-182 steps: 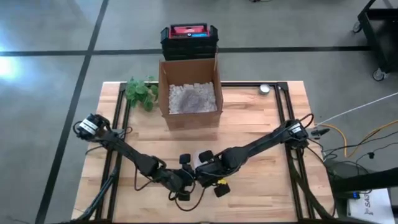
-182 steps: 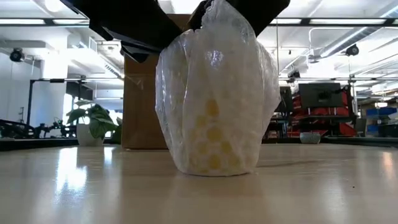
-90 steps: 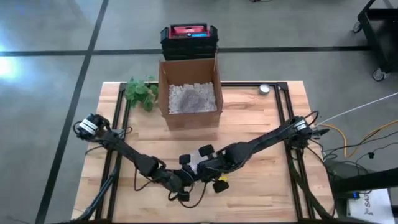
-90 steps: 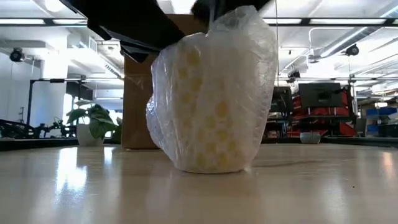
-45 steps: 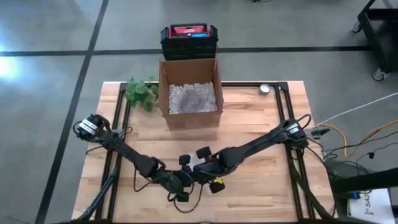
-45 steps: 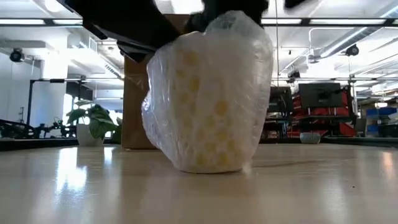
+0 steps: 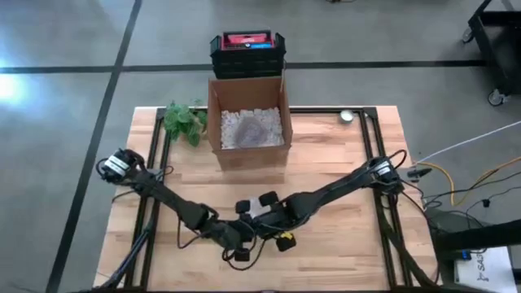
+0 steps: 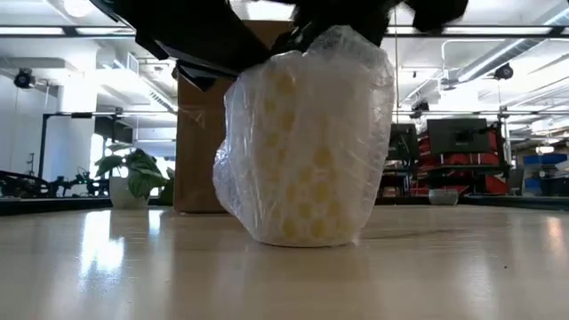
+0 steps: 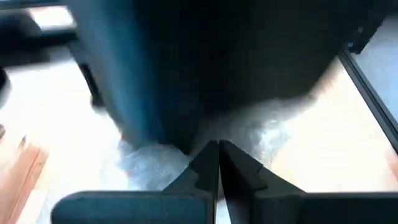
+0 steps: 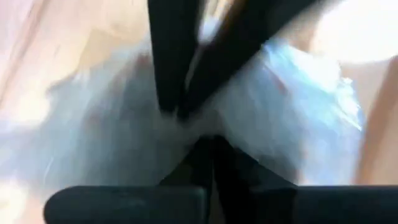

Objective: Wrap mug
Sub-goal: Wrap the yellow mug using the bubble wrap, then put the wrapped yellow mug into the cardboard box

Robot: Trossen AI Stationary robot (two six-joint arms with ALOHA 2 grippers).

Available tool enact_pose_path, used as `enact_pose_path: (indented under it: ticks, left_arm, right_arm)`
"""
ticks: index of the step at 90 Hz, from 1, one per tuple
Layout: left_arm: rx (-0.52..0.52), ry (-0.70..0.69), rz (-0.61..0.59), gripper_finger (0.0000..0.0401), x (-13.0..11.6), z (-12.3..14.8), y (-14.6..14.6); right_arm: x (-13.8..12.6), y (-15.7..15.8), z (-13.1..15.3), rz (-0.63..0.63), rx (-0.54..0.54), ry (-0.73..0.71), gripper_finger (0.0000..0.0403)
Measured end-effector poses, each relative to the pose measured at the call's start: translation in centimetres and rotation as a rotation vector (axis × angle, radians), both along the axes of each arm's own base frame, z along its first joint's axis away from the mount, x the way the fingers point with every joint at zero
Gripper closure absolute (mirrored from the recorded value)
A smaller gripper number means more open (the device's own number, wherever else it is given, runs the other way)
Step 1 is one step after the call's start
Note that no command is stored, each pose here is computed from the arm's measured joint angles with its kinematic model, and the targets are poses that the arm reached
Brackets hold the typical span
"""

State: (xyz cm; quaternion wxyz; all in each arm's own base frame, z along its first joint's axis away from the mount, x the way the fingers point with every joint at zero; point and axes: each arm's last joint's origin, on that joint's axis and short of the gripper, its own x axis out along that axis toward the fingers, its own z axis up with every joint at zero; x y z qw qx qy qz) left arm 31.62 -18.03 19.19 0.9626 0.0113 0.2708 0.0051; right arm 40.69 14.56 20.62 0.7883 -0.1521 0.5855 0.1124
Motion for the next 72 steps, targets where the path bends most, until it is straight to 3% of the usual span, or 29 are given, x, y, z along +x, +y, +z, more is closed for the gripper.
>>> enact_pose_path:
  ticks: [15,27,42,56,72]
  left_arm:
    - [-0.001,0.001,-0.002,0.0401,0.0,0.0,0.0]
    - [-0.002,0.000,-0.003,0.0401,0.0,0.0,0.0]
    - [-0.003,-0.001,-0.003,0.0401,0.0,0.0,0.0]
    - [-0.003,-0.001,-0.003,0.0401,0.0,0.0,0.0]
    - [-0.003,-0.001,-0.003,0.0401,0.0,0.0,0.0]
  right_arm:
    - [-1.9,-0.7,4.3,-0.034,0.021,-0.021,0.0403]
    - [-2.2,-0.9,5.5,-0.103,0.051,-0.057,0.0403]
    - [-2.5,-0.5,5.7,-0.101,0.057,-0.065,0.0393]
    - [-3.2,1.7,5.7,0.023,0.038,-0.071,0.0331]
    - [-3.4,4.0,5.4,0.170,0.039,-0.159,0.0230]
